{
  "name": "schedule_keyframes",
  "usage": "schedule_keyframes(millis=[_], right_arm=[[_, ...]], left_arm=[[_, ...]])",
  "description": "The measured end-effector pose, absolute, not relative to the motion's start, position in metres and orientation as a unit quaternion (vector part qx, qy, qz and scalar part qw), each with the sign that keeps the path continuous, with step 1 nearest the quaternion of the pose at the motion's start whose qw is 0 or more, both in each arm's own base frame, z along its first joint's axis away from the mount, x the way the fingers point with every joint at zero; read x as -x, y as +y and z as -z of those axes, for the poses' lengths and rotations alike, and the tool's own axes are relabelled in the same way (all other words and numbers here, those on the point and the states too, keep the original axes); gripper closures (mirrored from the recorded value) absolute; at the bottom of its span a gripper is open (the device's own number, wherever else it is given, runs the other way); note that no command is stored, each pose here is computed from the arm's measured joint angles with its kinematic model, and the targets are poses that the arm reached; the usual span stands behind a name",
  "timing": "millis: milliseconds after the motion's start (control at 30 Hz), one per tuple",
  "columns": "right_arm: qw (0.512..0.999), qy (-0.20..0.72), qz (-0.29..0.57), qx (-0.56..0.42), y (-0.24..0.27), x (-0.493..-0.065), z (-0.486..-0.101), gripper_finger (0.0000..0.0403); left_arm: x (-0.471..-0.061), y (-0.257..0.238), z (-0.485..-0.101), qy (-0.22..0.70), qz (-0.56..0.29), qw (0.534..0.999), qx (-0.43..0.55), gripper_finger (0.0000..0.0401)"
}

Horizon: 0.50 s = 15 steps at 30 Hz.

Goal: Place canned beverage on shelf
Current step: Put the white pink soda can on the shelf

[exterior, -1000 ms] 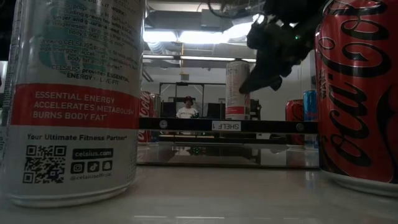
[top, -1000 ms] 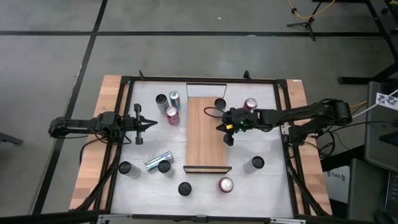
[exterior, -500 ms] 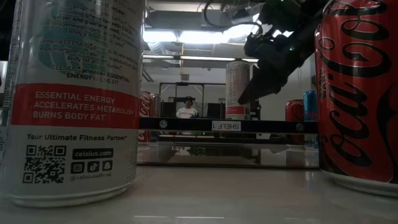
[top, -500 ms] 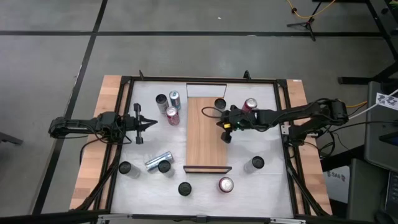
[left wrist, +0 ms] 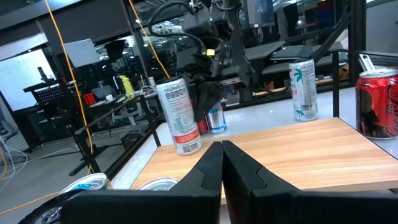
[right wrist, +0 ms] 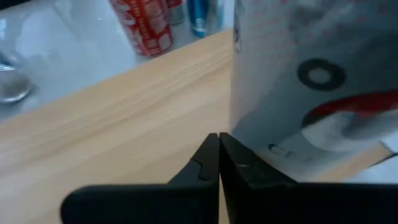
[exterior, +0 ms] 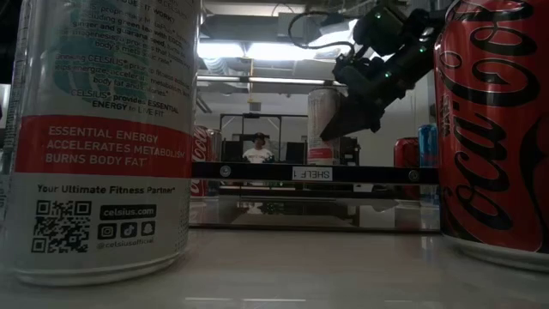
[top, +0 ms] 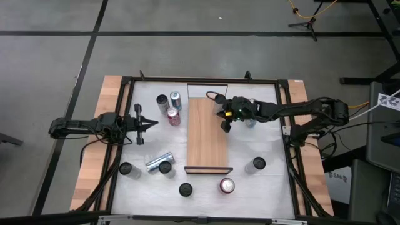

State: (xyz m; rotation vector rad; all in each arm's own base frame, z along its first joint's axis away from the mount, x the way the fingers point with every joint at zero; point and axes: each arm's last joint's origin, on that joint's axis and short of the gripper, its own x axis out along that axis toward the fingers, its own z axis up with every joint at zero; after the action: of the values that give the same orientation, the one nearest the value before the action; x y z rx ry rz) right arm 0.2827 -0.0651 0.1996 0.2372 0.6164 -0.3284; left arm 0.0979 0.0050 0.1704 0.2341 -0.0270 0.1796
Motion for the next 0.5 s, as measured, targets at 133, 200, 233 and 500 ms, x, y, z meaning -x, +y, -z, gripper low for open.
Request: schedule_keyframes(millis=[133, 200, 233, 500], right_arm=[[0.932, 0.295, 0.174, -0.114, -0.075, -0.281, -0.200, 0.0402], [0.933, 0.289, 0.182, -0.115, -0.080, -0.280, -0.201, 0.0402], [0.932, 0.287, 0.186, -0.116, -0.083, -0.280, -0.202, 0.0402], [0.928, 0.285, 0.206, -0.122, -0.094, -0.276, -0.202, 0.0402]], left_arm=[[-0.098, 0.005, -0.170, -0.013, -0.090, 0.989, -0.117, 0.0401], [-0.098, 0.005, -0.170, -0.013, -0.090, 0.989, -0.117, 0.0401], [-0.098, 0.005, -0.170, -0.013, -0.090, 0.989, -0.117, 0.0401], [-0.098, 0.005, -0.170, -0.013, -0.090, 0.989, -0.117, 0.0401]])
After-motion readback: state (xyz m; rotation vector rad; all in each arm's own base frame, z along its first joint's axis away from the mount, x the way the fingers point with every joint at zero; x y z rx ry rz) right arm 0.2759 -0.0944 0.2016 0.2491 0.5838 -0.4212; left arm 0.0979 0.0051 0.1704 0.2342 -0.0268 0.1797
